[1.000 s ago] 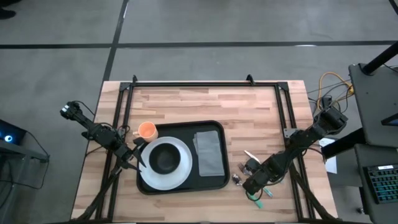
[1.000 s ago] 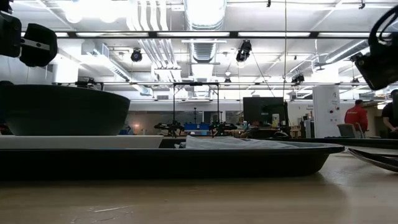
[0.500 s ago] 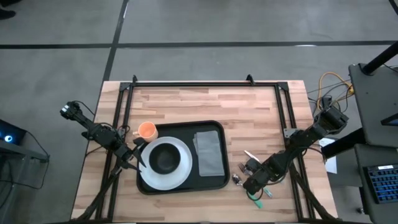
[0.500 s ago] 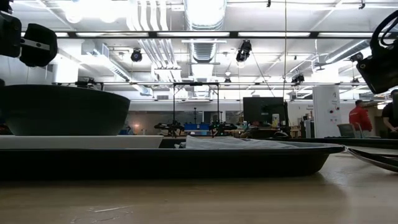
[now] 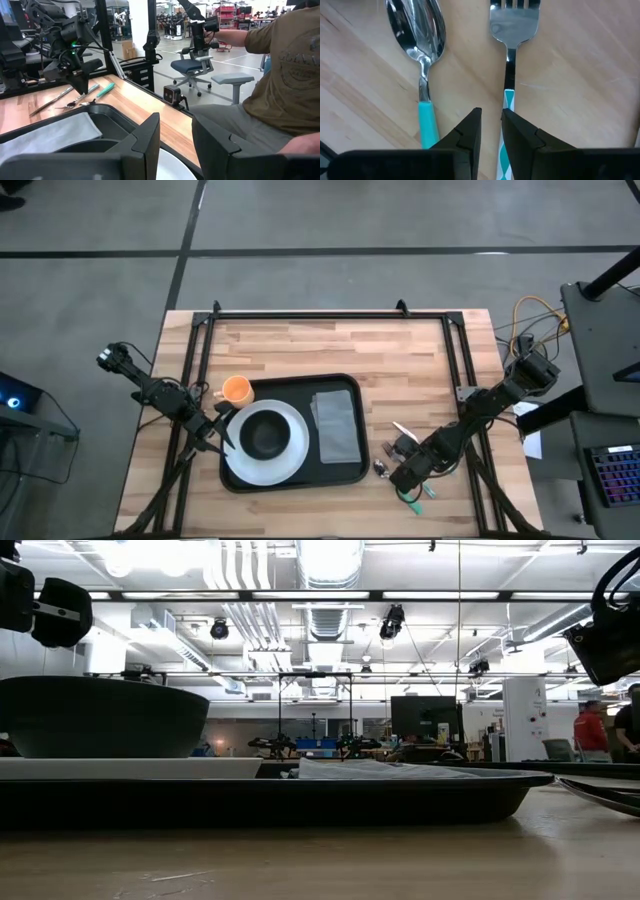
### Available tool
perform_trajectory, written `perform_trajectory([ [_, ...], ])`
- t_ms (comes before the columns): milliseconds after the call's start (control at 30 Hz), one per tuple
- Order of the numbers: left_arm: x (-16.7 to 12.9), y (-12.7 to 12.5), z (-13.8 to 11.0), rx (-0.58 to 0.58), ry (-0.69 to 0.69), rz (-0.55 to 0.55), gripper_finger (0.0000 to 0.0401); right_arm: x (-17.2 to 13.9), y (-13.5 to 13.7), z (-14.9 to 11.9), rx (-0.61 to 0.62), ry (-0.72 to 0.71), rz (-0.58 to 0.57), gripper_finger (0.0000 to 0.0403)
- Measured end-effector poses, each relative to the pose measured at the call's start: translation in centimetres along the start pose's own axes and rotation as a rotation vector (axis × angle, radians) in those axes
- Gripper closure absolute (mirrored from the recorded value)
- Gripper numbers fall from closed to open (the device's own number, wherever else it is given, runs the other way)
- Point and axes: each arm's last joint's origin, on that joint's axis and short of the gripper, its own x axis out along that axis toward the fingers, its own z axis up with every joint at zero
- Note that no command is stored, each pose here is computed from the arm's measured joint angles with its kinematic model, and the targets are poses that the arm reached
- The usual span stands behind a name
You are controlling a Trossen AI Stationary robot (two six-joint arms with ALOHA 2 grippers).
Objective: Set up tray
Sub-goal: Put the white patterned fork on the gray napkin to the right of the white plate
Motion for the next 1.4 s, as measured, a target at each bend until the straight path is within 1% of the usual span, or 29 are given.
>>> perform_trajectory([
  [300,0.0,0.0,0.0,0.0,0.0,0.0,0.0305,-0.1,-0.2,0.1,-0.011,-0.025,-0.018,0.0335],
  [633,0.0,0.0,0.0,0.0,0.0,-0.001,0.0305,-2.1,-0.1,0.2,-0.019,-0.1,0.061,0.0335],
  [867,0.0,0.0,0.0,0.0,0.0,0.0,0.0305,-1.7,-0.6,0.2,0.004,-0.073,-0.004,0.0335],
  [1400,0.0,0.0,0.0,0.0,-0.001,0.0,0.0305,-1.2,-0.8,0.1,0.012,-0.056,-0.009,0.0335],
])
